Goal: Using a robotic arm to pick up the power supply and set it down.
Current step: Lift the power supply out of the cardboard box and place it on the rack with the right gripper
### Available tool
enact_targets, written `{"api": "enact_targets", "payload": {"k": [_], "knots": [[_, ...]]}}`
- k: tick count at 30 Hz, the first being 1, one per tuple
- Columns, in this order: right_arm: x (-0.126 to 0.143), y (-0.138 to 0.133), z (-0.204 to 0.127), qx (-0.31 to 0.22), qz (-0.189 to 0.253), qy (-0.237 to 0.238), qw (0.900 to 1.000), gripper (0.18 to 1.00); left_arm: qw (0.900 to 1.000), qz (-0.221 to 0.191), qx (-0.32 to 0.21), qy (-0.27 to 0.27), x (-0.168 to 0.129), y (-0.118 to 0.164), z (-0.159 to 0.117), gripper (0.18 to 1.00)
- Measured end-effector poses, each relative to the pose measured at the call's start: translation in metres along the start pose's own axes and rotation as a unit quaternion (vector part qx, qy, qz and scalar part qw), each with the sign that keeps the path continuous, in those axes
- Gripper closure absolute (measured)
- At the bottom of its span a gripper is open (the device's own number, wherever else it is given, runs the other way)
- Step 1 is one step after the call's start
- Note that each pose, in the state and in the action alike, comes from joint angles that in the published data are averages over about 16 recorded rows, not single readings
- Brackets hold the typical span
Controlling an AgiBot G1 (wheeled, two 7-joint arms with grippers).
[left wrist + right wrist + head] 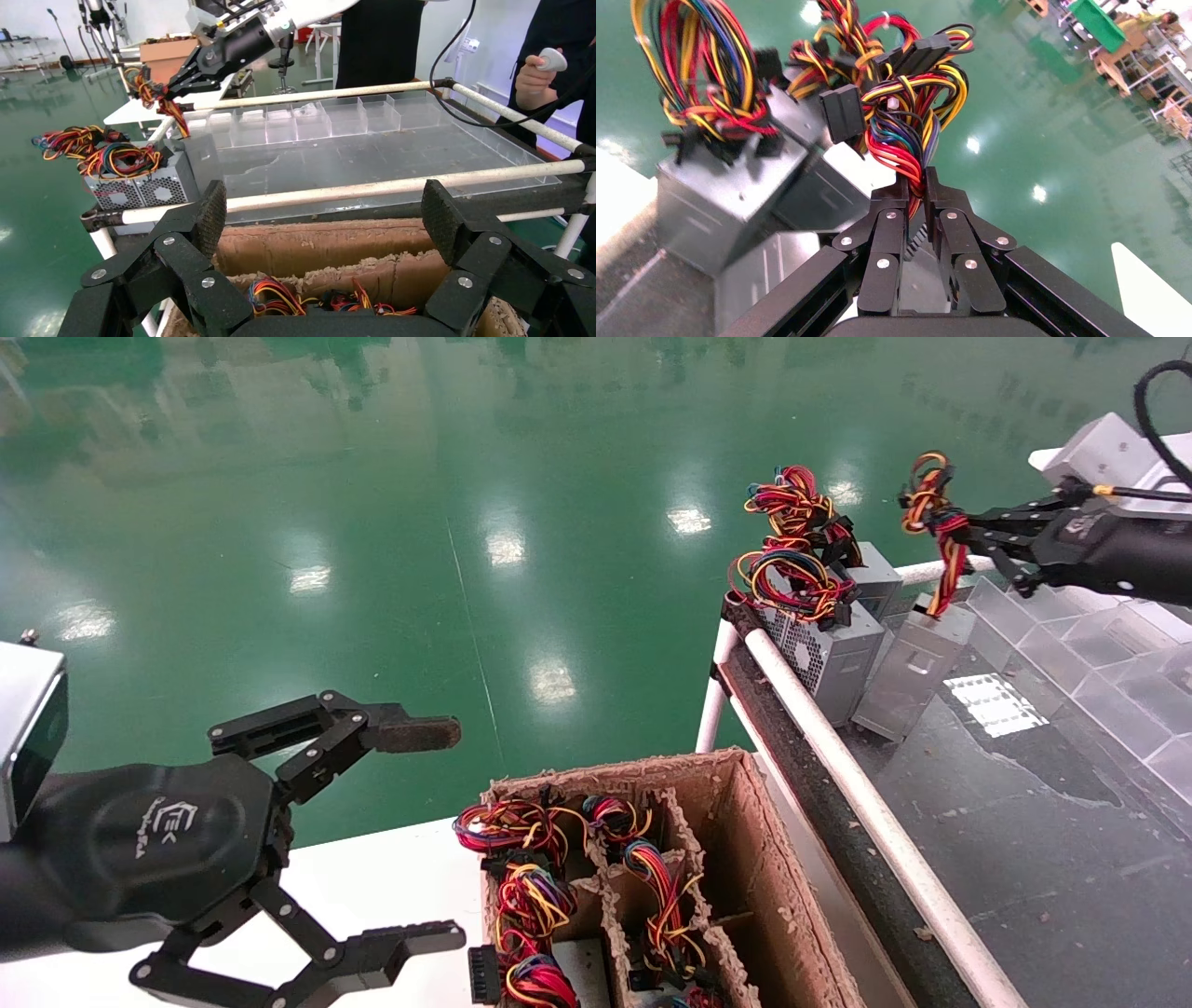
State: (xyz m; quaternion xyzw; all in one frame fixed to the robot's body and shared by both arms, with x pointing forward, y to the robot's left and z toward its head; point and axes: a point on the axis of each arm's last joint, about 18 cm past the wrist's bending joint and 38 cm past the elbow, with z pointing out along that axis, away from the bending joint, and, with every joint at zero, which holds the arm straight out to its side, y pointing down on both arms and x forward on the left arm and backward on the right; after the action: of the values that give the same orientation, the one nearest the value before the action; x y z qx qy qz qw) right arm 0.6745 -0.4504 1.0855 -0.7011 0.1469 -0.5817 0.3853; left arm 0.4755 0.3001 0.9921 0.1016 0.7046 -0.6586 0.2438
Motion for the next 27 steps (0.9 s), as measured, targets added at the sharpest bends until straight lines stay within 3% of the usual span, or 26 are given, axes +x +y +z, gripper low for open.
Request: {"api": "enact_targets", "payload": {"k": [14,27], "knots": [[-0.023,-0.018,0.017,0.018,-0.016,-0.047,0.999,0.951,1.0000,0.000,0.000,0.000,0.000,0.000,0.000,0.184],[-0.020,-0.035,0.034,0.018,-0.036,-0.031,0.999,0.956,1.0000,0.000,0.000,0.000,0.000,0.000,0.000,0.184]]}}
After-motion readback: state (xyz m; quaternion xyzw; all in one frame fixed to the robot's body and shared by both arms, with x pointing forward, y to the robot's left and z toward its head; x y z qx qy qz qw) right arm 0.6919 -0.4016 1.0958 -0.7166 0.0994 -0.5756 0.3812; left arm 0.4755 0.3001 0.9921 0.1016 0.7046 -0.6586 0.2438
